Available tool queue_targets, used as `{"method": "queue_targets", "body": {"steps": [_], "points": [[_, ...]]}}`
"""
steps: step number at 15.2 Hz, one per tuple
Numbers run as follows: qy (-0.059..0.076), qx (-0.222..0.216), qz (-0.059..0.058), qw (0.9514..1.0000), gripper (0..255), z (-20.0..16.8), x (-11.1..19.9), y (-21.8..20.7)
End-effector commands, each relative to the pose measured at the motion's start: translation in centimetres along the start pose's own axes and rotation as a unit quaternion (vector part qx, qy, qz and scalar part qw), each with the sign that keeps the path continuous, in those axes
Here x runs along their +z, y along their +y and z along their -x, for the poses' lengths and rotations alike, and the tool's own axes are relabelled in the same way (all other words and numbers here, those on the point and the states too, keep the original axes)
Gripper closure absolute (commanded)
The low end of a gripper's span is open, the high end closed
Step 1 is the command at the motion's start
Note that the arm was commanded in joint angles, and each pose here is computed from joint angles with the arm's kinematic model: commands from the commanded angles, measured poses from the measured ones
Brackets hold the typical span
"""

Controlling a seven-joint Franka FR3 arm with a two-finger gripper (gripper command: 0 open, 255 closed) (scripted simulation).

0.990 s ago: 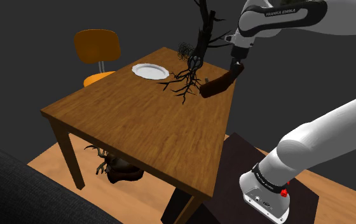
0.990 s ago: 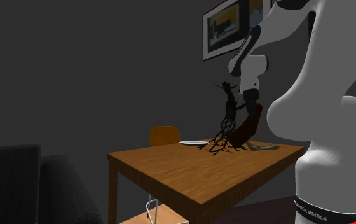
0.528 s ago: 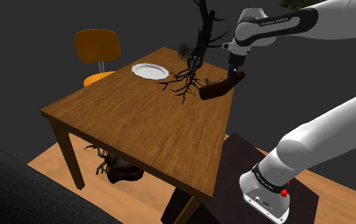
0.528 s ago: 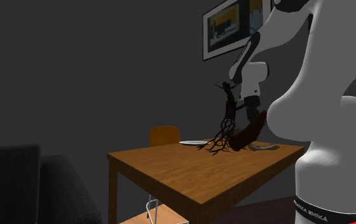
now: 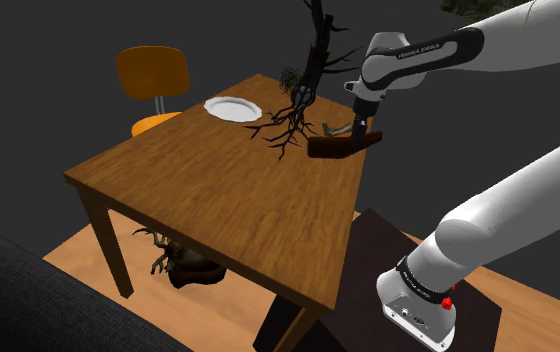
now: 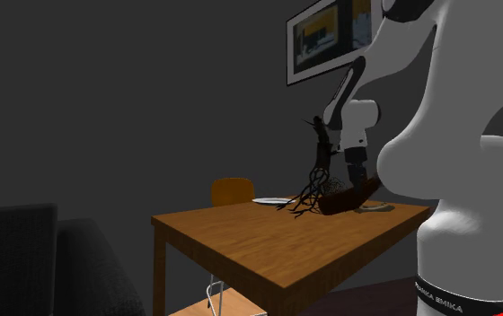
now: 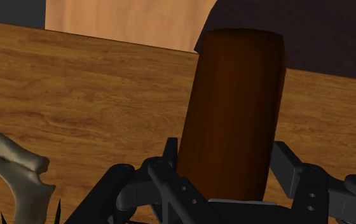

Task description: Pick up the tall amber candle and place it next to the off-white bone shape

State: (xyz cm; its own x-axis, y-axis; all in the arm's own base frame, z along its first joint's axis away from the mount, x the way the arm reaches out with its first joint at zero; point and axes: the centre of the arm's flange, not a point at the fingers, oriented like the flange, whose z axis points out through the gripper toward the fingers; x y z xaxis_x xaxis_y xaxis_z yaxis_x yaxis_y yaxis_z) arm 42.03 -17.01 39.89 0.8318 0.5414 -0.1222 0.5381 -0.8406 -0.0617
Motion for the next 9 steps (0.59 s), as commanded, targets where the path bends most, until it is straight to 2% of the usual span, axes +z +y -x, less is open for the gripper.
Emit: {"method": "queue_targets", "body": {"steps": [1, 9], "points": [[0.002, -0.001, 0.001, 1.0, 255, -0.2, 0.9, 0.1], [0.002, -0.001, 0.001, 1.0, 255, -0.8, 5.2, 0.3]]}}
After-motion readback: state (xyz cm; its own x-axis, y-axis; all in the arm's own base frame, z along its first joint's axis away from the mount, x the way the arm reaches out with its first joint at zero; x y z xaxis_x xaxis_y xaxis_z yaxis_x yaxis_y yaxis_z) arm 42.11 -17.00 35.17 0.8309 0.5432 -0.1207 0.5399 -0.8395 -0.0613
